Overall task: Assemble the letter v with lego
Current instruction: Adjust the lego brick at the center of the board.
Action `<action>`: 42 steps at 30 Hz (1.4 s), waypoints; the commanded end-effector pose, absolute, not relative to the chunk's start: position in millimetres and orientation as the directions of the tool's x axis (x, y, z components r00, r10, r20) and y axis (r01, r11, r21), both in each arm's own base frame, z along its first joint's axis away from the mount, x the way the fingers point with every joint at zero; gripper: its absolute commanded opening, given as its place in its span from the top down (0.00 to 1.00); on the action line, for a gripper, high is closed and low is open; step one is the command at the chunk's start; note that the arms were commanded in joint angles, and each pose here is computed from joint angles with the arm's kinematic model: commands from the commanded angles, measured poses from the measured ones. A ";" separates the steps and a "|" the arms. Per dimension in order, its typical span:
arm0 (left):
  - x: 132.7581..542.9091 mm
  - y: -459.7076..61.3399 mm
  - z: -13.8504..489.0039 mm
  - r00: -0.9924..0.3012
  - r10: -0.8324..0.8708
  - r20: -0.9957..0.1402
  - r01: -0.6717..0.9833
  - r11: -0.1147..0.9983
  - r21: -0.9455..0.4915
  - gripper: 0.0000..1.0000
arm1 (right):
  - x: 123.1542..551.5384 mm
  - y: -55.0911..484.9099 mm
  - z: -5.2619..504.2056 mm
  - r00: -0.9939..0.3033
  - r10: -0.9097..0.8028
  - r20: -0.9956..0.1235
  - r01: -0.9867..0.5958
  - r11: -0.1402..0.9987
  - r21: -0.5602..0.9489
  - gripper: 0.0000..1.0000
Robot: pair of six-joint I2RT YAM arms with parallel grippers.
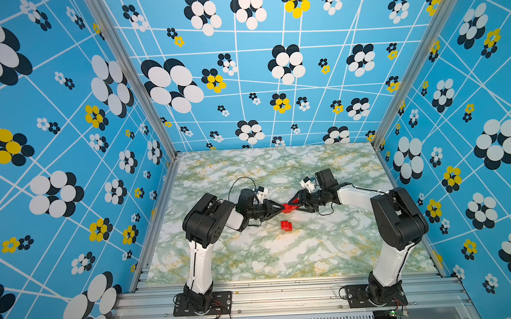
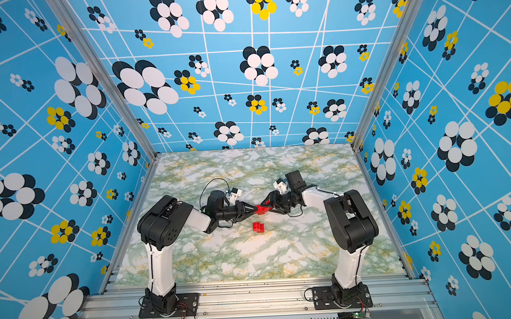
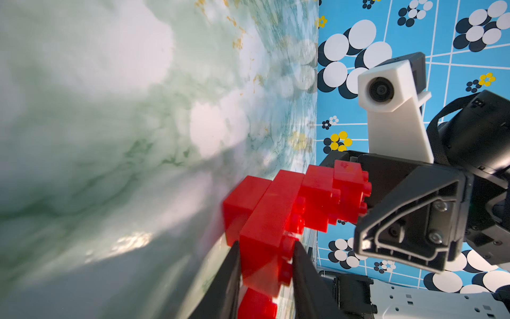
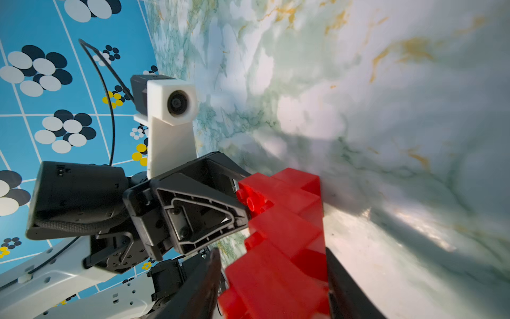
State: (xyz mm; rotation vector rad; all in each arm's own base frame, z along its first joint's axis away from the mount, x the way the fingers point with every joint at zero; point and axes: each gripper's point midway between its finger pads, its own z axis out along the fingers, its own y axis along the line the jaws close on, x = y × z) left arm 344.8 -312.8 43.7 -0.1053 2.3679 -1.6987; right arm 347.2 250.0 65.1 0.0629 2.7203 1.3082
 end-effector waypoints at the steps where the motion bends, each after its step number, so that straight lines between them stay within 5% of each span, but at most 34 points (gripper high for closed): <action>1: 342.5 -311.4 28.4 -0.976 -0.181 -0.123 0.053 0.350 -0.935 0.68 | 346.8 252.6 64.1 -0.994 0.074 -0.084 -0.018 0.635 0.772 0.43; 22: 343.5 -307.7 39.7 -0.973 -0.182 -0.144 0.074 0.342 -0.937 0.61 | 344.8 250.2 60.9 -0.994 0.073 -0.077 -0.011 0.654 0.757 0.47; 42: 350.1 -309.3 44.0 -0.975 -0.163 -0.152 0.091 0.331 -0.939 0.68 | 346.2 251.7 62.9 -0.998 0.016 -0.060 -0.034 0.670 0.742 0.37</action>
